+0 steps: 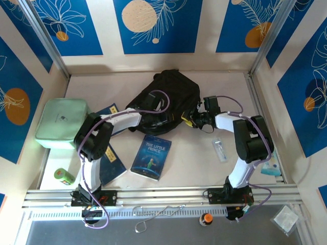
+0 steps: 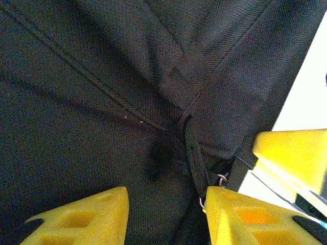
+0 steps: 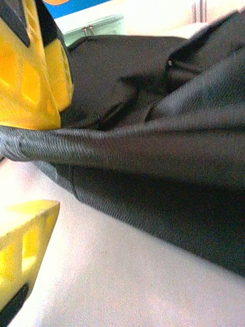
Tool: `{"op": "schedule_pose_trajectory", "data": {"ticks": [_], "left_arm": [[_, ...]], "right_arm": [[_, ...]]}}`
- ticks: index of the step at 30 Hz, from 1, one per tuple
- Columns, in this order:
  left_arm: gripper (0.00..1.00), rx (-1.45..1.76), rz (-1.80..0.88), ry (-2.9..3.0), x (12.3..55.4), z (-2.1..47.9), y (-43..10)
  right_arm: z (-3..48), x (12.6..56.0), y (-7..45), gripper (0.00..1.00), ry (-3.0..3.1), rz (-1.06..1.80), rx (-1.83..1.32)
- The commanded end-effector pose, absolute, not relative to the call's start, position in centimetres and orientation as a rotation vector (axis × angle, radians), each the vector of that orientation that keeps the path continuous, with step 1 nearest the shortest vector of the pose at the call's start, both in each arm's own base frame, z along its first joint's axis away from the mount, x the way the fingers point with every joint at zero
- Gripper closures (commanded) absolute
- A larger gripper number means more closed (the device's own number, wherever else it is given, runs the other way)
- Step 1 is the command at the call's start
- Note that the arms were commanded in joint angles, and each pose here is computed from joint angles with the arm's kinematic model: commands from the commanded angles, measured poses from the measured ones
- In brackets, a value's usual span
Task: Pack the student bag
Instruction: Unzip the student bag at the top-center of the table.
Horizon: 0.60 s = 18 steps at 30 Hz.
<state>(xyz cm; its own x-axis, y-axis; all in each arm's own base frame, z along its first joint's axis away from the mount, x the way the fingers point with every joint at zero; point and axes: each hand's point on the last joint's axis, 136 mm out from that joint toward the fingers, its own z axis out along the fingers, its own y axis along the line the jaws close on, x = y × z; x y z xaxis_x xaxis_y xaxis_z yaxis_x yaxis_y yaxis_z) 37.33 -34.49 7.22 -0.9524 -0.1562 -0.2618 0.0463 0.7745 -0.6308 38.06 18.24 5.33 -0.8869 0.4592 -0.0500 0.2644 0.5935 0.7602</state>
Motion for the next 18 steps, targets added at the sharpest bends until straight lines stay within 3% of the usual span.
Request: {"op": "schedule_pose_trajectory", "data": {"ticks": [1,5,18], "left_arm": [[0.57,-0.084,-1.040,2.646,36.3,9.4,-35.2],[0.58,-0.043,-1.080,2.613,36.2,11.0,-36.2],[0.67,0.039,-0.831,2.657,37.3,9.9,-36.8]], "right_arm": [[4.0,37.2,18.3,0.70,2.652,1.153,0.624],[2.7,36.4,18.5,0.78,2.687,1.141,0.655],[1.4,35.3,19.6,0.84,2.718,1.154,0.676]]}}
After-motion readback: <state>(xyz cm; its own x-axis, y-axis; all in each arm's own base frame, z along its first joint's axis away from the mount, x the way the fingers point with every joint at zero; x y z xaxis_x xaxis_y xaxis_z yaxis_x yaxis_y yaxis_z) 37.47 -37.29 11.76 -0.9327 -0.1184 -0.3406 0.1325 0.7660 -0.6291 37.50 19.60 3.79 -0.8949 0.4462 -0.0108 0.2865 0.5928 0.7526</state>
